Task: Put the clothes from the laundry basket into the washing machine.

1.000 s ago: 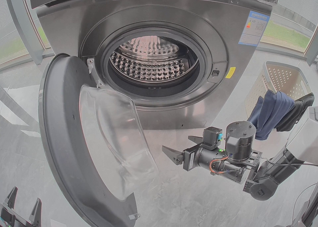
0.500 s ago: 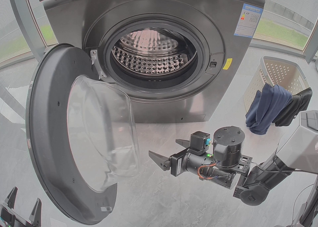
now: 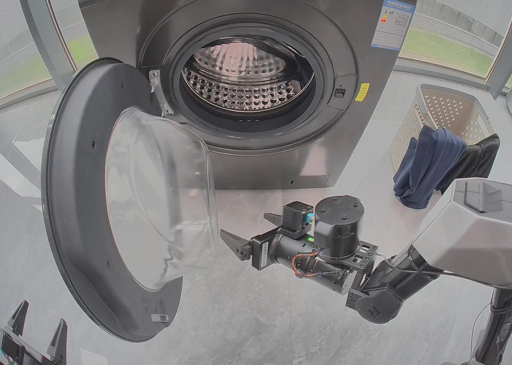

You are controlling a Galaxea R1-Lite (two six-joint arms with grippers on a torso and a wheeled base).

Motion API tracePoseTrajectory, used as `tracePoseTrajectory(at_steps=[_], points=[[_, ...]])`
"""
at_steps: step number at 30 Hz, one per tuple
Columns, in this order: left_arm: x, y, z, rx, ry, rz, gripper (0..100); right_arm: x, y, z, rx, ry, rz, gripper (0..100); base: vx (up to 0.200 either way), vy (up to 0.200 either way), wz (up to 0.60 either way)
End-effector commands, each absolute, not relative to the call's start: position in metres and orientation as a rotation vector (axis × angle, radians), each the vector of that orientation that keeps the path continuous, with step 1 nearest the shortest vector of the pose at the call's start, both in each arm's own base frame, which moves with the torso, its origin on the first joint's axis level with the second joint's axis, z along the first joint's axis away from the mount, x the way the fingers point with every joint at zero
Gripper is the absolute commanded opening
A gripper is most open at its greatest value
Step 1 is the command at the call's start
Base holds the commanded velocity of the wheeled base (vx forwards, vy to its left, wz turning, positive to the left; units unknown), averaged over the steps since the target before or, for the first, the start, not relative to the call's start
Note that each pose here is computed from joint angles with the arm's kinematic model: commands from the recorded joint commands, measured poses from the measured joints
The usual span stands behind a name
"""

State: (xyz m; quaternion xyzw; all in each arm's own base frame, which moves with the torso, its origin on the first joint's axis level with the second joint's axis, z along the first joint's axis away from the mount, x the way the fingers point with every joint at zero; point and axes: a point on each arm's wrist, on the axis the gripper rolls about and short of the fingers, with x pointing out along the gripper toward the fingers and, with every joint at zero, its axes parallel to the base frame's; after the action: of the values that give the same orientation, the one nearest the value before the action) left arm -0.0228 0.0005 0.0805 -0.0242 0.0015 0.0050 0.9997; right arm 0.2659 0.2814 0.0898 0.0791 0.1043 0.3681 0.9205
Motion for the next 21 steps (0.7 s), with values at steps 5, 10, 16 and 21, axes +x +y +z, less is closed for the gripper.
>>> tracePoseTrajectory(at_steps=[5,10,16,21], points=[[-0.023,0.001,0.076,-0.049,0.001,0.011,100,0.261,0.316,0.077,0.158,0.212,0.823,100,0.0,0.0,0.0],[-0.023,0.001,0.076,-0.049,0.001,0.011,100,0.264,0.32,0.084,0.173,0.183,0.829,100,0.0,0.0,0.0],[-0.023,0.001,0.076,-0.049,0.001,0.011,100,0.274,0.33,0.086,0.182,0.169,0.829,100,0.0,0.0,0.0],[-0.023,0.001,0.076,-0.049,0.001,0.011,100,0.283,0.35,0.079,0.176,0.18,0.84,100,0.0,0.0,0.0]])
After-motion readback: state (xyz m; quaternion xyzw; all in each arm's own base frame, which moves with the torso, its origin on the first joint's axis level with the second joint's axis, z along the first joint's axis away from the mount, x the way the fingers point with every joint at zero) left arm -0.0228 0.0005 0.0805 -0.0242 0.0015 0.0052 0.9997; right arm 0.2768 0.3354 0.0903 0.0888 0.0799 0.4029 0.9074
